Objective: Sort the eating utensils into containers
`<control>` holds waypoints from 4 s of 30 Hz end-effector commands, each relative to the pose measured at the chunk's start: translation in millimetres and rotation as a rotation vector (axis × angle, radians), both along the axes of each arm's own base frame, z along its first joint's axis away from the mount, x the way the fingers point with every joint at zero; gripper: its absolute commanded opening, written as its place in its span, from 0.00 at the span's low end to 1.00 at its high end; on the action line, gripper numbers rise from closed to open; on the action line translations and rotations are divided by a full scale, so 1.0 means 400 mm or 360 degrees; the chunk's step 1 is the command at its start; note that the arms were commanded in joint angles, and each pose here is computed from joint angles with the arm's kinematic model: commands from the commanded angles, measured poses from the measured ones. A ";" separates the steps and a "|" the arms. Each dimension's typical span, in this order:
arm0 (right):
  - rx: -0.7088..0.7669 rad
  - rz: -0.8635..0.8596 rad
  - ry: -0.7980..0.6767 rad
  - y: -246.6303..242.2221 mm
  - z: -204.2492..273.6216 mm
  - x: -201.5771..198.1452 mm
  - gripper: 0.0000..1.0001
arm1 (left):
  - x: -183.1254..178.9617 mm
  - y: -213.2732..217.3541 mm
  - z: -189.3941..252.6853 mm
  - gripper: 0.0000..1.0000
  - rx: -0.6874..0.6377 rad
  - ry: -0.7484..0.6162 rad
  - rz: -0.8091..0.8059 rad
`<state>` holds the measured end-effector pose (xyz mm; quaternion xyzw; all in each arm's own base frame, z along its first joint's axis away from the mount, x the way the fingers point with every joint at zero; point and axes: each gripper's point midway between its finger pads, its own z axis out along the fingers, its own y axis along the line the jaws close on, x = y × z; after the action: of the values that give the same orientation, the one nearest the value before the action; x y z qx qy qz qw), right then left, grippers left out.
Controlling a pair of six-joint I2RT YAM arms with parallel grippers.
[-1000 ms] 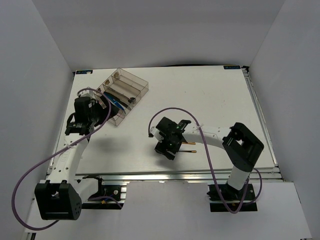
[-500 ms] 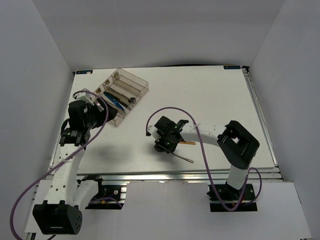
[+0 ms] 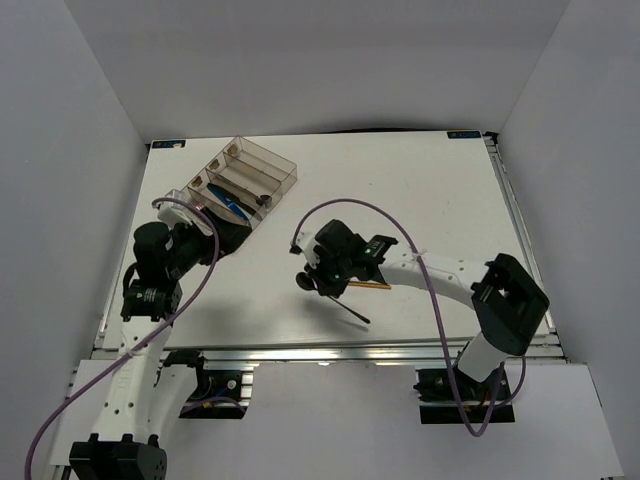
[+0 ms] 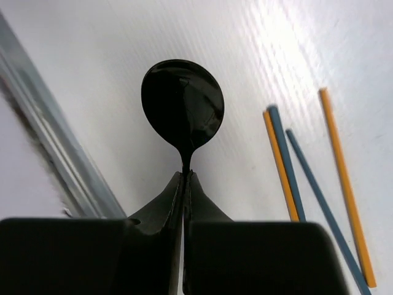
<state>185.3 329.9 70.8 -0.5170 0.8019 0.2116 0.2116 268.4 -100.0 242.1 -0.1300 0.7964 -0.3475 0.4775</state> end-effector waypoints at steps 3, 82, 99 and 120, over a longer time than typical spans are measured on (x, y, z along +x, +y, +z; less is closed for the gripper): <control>0.0377 -0.0051 -0.0028 0.113 0.201 0.027 0.00 | -0.051 -0.110 0.100 0.98 -0.0324 -0.0283 -0.0378; 0.0775 -0.0999 -0.0540 -0.309 0.616 0.051 0.89 | 0.846 0.214 -0.134 0.04 0.0557 0.0293 0.0578; 0.0566 -0.1014 -0.0523 -0.295 0.500 0.086 0.89 | 0.836 0.198 -0.156 0.69 0.0505 0.0358 0.0548; -0.0271 -0.0505 -0.0155 -0.253 0.058 0.137 0.50 | 0.181 0.256 -0.110 0.98 0.0798 0.0241 0.0566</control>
<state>235.7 232.9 102.2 -0.3907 0.8813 0.0852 0.2519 358.6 4.9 239.9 -0.1926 0.8334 -0.0481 0.5158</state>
